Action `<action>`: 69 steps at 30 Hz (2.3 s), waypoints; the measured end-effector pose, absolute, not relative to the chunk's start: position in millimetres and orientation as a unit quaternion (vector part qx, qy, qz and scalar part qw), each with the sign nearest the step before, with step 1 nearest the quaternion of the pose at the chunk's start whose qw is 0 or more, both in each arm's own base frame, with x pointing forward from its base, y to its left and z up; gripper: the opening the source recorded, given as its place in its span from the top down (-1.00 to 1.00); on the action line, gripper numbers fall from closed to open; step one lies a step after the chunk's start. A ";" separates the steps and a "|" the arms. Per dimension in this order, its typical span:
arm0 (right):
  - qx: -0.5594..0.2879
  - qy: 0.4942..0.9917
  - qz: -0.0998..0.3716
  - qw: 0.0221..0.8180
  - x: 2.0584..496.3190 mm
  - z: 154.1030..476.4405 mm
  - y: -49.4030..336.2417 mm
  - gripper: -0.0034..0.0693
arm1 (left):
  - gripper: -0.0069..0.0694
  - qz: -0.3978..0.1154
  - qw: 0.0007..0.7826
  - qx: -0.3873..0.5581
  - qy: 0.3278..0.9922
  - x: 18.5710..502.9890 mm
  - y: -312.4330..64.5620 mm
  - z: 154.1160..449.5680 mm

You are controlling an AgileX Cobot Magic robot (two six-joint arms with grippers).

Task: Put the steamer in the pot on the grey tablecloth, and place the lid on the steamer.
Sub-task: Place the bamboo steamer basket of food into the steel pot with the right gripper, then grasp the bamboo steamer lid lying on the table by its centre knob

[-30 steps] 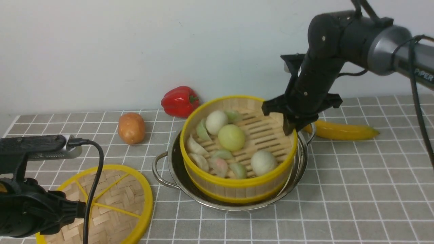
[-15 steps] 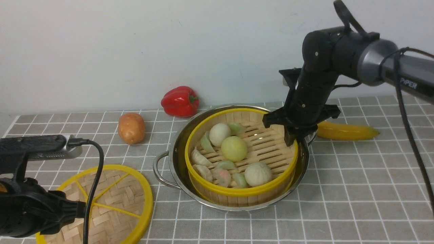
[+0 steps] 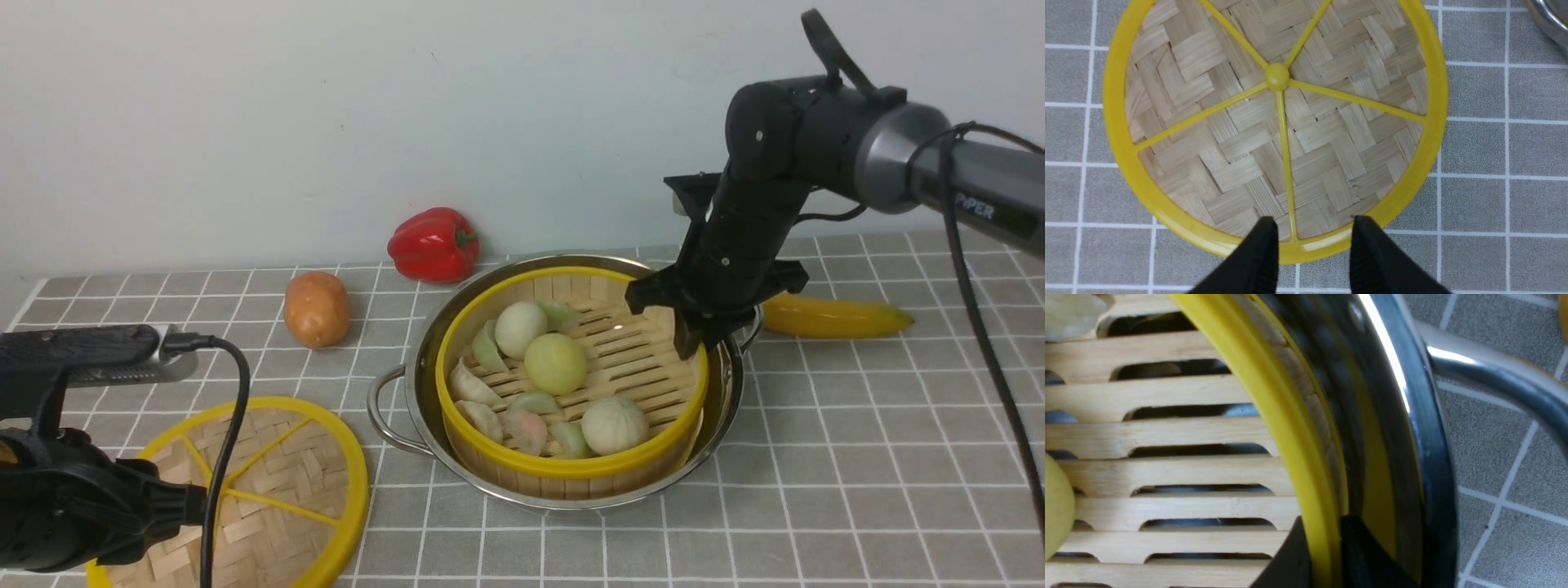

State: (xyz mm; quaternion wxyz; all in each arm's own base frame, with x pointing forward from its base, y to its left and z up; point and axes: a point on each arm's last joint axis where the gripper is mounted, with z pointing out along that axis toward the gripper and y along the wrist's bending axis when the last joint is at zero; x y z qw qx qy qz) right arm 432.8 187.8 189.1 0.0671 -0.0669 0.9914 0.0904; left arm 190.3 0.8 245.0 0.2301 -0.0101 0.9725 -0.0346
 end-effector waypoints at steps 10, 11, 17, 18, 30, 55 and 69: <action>-0.084 0.989 0.102 0.066 432.8 189.9 188.8 0.01 | 0.18 -0.040 0.234 -0.014 0.971 191.0 0.1 245.4; -0.085 0.989 0.102 0.065 432.9 188.9 188.9 -0.06 | 0.18 -0.044 0.240 -0.017 0.970 192.0 -0.4 246.0; -0.088 0.988 0.104 0.077 431.5 199.7 188.1 -0.27 | 0.18 -0.054 0.283 -0.015 0.958 200.1 -2.1 249.3; -0.089 0.987 0.102 0.084 431.2 204.9 187.3 -0.28 | 0.18 -0.055 0.288 -0.012 0.956 202.4 -2.3 248.8; -0.097 0.965 0.105 0.221 398.4 326.9 167.3 -0.30 | 0.18 -0.044 0.283 -0.006 0.958 243.7 1.2 215.0; -0.111 0.723 0.303 0.611 -7.7 554.6 19.3 -0.30 | 0.18 -0.012 0.194 0.033 0.980 284.4 7.6 165.4; -0.102 0.717 0.316 0.614 -17.1 554.1 16.0 -0.30 | 0.51 0.024 0.123 0.091 0.988 292.7 14.2 182.0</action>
